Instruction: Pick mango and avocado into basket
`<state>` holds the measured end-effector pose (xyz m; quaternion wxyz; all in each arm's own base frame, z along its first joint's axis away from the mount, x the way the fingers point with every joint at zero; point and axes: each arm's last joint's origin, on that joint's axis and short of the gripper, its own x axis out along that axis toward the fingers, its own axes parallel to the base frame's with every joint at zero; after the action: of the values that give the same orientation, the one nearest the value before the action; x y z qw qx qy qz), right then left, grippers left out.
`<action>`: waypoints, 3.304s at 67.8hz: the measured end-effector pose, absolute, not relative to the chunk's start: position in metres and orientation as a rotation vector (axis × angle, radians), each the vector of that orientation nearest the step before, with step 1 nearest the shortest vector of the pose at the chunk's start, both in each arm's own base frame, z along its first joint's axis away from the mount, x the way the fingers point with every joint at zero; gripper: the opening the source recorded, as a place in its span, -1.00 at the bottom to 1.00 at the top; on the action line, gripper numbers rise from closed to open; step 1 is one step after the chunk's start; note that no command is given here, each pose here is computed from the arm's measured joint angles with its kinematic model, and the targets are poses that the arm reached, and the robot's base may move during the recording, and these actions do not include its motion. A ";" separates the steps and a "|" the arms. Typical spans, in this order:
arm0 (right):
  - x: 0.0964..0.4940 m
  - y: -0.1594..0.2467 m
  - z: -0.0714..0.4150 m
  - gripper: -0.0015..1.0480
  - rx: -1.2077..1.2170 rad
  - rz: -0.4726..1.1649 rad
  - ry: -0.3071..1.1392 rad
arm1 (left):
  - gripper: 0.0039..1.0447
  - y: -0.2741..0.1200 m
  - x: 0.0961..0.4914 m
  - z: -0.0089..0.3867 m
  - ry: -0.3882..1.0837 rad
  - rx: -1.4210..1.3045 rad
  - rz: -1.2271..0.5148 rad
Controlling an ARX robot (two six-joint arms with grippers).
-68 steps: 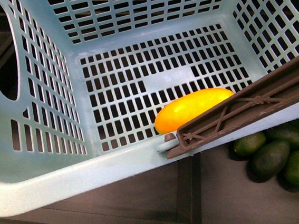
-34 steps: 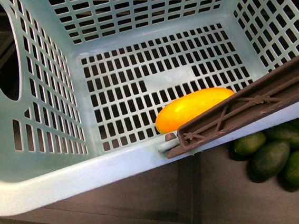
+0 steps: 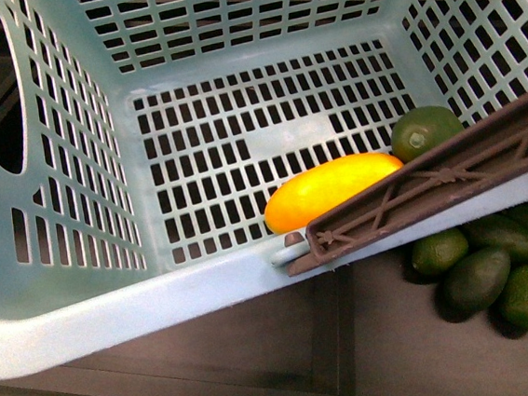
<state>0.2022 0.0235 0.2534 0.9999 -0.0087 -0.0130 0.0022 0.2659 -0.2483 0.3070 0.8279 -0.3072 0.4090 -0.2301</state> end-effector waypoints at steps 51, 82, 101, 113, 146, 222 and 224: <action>0.137 0.000 0.182 -0.96 -0.011 0.001 0.008 | -0.75 -0.249 0.265 0.307 0.878 -0.660 -0.497; 0.122 0.000 0.172 -0.96 -0.010 0.004 -0.014 | -0.75 -0.249 0.265 0.307 0.878 -0.660 -0.497; 0.115 0.000 0.172 -0.96 -0.010 0.003 -0.018 | -0.75 -0.249 0.265 0.307 0.878 -0.660 -0.497; 0.111 0.000 0.172 -0.96 -0.010 0.003 -0.018 | -0.75 -0.249 0.265 0.307 0.878 -0.660 -0.497; 0.097 0.000 0.169 -0.96 -0.010 0.003 -0.012 | -0.75 -0.249 0.265 0.307 0.878 -0.658 -0.498; 0.097 0.000 0.169 0.83 -0.010 0.001 -0.013 | -0.75 -0.254 0.280 0.303 0.497 -0.866 0.209; 0.097 0.000 0.169 0.83 -0.010 0.000 -0.013 | -0.75 -0.251 0.285 0.304 0.472 -0.873 0.229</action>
<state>0.0970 0.0002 0.1691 1.0000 -0.0050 -0.0066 0.0002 0.2849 -0.2509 0.3041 0.8732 -0.4177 0.2260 0.1097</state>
